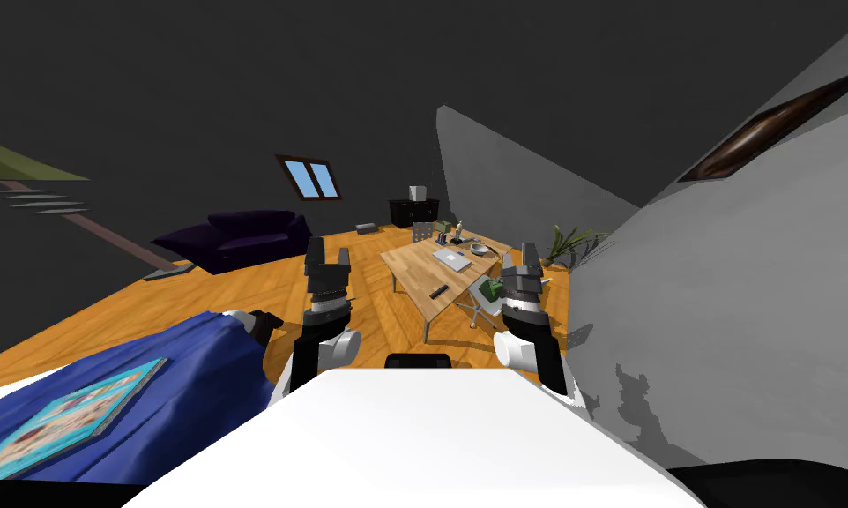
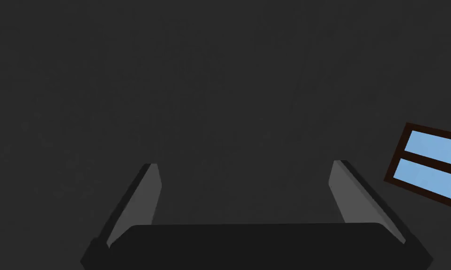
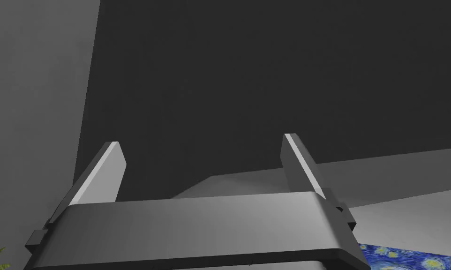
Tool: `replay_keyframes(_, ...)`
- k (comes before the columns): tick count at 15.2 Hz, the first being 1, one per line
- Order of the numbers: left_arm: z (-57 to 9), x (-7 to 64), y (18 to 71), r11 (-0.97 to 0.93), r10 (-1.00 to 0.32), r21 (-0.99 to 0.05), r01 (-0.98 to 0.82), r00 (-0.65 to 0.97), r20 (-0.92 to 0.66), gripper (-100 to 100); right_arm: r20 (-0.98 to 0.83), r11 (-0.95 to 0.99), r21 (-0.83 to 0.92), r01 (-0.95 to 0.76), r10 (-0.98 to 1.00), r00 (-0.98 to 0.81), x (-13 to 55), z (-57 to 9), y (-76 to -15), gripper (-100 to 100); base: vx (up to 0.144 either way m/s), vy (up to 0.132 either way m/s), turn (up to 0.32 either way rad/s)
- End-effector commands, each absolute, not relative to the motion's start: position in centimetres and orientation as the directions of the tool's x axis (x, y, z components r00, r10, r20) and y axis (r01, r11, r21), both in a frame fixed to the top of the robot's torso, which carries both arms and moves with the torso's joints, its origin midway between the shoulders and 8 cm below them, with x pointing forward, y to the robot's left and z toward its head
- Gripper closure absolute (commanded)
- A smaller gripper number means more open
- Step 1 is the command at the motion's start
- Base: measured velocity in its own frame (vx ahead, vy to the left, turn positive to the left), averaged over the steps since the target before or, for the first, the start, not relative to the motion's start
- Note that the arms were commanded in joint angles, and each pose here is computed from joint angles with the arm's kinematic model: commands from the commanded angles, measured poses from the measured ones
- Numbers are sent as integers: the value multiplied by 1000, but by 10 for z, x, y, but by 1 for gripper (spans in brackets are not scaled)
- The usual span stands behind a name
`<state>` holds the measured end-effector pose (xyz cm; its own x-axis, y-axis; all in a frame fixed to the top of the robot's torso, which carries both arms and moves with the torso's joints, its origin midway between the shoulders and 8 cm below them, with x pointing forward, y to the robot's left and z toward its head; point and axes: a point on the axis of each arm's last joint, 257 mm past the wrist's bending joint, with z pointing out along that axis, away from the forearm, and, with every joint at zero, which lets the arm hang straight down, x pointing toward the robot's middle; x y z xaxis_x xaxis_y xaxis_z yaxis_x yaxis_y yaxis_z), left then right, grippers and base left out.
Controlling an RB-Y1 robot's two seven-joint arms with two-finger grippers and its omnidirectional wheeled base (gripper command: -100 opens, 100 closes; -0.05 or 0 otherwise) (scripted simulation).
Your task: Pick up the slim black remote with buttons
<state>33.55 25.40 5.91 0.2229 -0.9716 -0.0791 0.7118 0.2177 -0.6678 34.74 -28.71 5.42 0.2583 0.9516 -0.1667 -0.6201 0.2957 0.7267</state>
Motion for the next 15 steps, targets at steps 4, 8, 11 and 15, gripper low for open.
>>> replay_keyframes(4, 59, 335, 254, 218, -972, -668, 712, 223, -79, 0, -275, 335, 720, -608, 942, 193, 362, 38, -259, -100, -12, 42, 89)
replay_keyframes(8, 59, 336, 254, 217, -972, -668, 712, 223, -79, 0, -387, 379, 709, -594, 914, 122, 377, 12, -228, -100, -23, 67, 123)
replay_keyframes(11, 59, 336, 254, 217, -972, -668, 712, 223, -79, 0, -443, 405, 698, -591, 892, 88, 382, 0, -215, -100, -17, 66, 117)
replay_keyframes(15, 59, 336, 254, 217, -972, -668, 712, 223, -79, 0, -545, 453, 673, -585, 838, 22, 389, -29, -189, -100, -10, 61, 123)
